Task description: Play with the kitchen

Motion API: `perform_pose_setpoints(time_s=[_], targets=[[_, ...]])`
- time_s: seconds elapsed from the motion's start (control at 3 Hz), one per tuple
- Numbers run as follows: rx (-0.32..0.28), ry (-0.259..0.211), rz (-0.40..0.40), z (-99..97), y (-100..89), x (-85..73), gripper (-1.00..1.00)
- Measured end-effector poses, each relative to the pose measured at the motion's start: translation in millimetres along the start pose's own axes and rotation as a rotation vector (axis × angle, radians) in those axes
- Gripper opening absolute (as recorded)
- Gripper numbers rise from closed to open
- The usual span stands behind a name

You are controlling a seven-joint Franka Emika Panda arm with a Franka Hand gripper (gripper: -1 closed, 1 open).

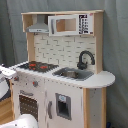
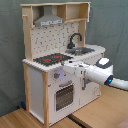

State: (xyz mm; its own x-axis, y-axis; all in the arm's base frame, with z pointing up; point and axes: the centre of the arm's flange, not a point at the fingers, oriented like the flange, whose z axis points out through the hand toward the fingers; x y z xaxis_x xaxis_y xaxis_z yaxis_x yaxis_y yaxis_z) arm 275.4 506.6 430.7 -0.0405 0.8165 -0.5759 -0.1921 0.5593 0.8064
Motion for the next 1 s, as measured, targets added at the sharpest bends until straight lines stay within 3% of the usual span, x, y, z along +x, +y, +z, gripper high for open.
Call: perform_pose_setpoints(time_s=[0.33,1.0], targets=[[-0.006,-0.031,-0.042,-2.2,10.4,16.6,1.0],[0.063,-0.074,0.073,-2.2,-32.1,45.4,1.0]])
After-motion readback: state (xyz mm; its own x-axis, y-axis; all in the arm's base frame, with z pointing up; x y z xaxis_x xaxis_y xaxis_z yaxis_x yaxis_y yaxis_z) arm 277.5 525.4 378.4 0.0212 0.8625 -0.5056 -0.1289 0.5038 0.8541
